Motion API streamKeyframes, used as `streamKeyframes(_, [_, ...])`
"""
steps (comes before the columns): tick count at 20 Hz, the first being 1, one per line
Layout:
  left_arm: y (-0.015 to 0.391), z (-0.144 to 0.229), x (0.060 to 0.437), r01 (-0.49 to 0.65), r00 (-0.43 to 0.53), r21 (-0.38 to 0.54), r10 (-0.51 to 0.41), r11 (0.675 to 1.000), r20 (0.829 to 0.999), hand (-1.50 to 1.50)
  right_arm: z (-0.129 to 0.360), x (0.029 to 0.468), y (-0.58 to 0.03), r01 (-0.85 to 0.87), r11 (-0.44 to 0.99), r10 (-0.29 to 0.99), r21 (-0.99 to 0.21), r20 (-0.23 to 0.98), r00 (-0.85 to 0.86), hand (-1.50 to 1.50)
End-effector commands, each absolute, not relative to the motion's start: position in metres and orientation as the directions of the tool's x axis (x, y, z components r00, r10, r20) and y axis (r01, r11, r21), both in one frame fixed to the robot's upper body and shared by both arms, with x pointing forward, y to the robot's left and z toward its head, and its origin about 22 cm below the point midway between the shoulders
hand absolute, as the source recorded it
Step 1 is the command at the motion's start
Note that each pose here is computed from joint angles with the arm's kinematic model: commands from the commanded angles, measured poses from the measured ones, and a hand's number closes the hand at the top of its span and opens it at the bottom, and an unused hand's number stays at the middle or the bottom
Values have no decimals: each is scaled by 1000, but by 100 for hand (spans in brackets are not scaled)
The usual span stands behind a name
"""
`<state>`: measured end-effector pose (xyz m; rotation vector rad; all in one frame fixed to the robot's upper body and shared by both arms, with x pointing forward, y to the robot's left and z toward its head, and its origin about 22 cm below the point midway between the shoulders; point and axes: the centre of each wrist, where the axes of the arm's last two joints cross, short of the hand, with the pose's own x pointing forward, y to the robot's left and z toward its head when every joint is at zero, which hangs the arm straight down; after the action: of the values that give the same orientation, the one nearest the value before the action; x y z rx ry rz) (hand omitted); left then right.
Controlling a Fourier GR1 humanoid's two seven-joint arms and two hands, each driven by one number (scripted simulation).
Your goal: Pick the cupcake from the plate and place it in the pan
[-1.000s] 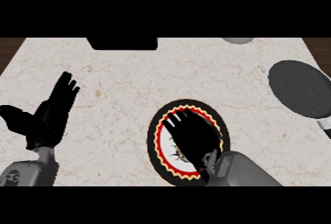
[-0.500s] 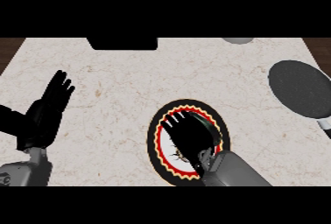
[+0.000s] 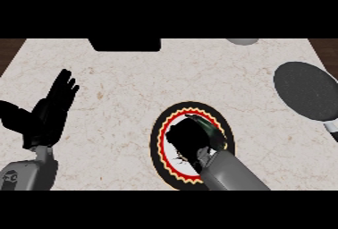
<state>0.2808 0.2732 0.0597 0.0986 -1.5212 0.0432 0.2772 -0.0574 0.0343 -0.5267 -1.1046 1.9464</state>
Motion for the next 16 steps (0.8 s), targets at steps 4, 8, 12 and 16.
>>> streamKeyframes(4, [265, 66, 283, -82, 57, 44, -40, 996, 998, 0, 9, 275, -45, -426, -252, 786, -869, 73, -614, 150])
streamKeyframes(8, [281, 70, 292, -82, 60, 28, -23, 996, 998, 0, 0, 288, -59, -426, -238, 768, -873, 99, -632, 150])
streamKeyframes(12, [276, 51, 273, -94, 59, 61, -56, 994, 997, 0, 30, 262, -81, -420, -174, 777, -891, 138, -614, 150])
streamKeyframes(16, [279, 64, 278, -116, 46, 38, -33, 993, 998, 0, 44, 293, -141, -419, 10, 922, -908, 171, -347, 150])
